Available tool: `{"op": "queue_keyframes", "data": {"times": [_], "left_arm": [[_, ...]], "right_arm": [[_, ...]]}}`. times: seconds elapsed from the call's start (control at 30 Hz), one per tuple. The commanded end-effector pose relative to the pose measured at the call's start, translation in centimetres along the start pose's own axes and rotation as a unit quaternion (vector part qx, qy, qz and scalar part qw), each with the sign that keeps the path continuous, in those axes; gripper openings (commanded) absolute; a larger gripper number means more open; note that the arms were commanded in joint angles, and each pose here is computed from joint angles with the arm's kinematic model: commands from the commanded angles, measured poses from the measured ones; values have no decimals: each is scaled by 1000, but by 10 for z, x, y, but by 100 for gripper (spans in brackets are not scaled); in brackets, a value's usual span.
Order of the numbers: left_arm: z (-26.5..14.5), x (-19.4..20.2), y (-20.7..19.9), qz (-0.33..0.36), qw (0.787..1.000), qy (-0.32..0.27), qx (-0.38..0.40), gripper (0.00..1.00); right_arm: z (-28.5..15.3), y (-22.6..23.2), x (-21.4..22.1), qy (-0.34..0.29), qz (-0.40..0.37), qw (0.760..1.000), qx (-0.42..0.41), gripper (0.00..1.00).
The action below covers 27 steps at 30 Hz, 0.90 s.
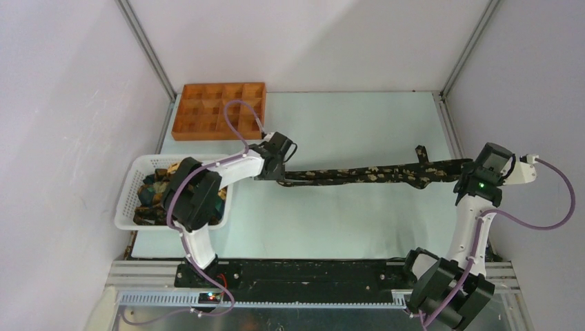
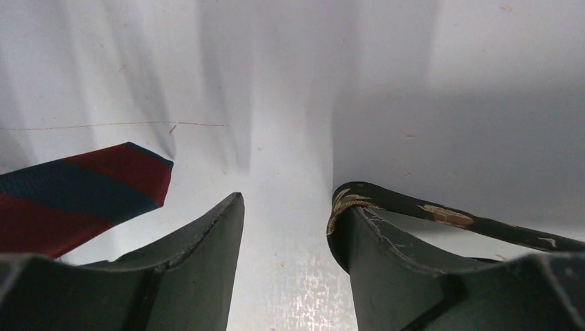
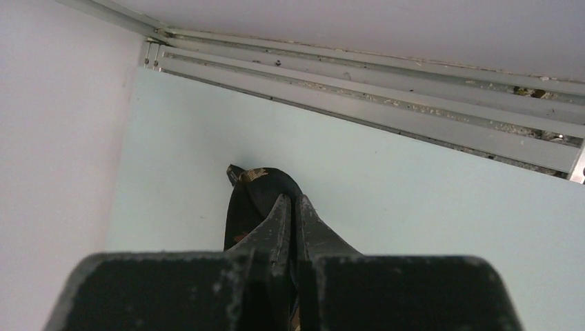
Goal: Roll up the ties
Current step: Flatten out the tie at the center of the board.
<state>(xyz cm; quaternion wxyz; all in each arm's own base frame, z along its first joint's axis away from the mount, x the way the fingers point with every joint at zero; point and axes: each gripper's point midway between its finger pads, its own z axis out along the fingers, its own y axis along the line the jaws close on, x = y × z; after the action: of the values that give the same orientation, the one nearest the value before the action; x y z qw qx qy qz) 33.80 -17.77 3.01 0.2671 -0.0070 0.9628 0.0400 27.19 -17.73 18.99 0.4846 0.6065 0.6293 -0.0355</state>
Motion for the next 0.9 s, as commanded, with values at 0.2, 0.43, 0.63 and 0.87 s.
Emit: {"op": "queue_keyframes", "data": {"times": [0.2, 0.43, 0.63, 0.87], "left_arm": [[7, -23, 15, 18, 998, -21, -57, 72], [-2, -41, 34, 4, 993, -57, -103, 75], [4, -42, 43, -10, 992, -57, -112, 69], [13, -38, 36, -6, 994, -46, -95, 44]], "right_arm": [[-13, 10, -37, -39, 20, 999, -22, 0], [-11, 7, -36, -35, 14, 999, -16, 0], [-15, 5, -42, -47, 18, 999, -14, 0], [-21, 10, -50, -52, 21, 998, -21, 0]]}}
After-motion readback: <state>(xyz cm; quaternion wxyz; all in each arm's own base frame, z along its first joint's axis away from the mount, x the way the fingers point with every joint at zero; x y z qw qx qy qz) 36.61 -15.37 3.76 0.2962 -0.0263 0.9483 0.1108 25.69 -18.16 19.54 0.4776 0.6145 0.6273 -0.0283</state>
